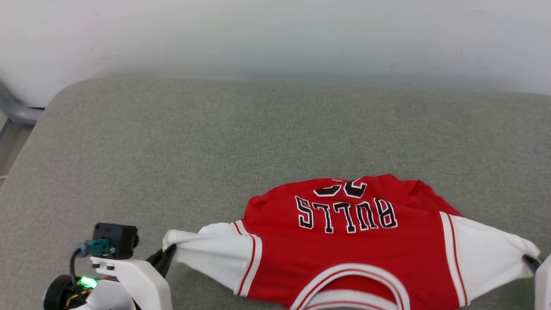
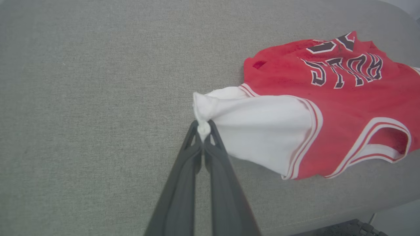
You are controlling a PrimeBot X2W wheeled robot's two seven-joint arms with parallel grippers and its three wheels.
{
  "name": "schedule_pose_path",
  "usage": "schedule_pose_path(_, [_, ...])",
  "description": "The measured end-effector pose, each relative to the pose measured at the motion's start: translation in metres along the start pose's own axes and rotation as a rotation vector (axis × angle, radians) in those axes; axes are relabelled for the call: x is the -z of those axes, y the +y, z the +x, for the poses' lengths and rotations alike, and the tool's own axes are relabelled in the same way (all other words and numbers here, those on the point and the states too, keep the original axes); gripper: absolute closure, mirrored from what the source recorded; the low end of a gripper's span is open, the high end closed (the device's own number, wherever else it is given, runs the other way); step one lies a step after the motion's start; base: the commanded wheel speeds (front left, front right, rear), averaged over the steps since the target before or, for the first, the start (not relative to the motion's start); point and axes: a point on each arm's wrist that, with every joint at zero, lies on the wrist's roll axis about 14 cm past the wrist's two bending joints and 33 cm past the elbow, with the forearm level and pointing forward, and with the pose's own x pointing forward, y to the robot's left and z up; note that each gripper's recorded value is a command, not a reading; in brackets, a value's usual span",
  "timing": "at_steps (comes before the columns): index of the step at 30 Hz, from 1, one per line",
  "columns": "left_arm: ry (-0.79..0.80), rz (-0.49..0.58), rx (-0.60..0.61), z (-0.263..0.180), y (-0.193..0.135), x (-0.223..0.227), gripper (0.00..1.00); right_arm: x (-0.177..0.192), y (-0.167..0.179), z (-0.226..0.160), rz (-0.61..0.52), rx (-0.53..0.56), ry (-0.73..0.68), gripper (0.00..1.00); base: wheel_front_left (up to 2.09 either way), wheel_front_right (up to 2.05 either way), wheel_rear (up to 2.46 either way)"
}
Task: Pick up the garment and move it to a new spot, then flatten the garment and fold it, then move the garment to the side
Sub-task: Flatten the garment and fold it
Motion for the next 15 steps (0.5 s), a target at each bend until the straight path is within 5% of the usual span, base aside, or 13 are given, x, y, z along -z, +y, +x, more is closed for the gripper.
schedule_pose_path(15, [-0.432,0.172,0.030,-0.045,-0.006,-0.129,1.00,-0.148,-0.035,-0.099,-0.017,0.063,-0.495,1.00,0.00,0.00,0.00])
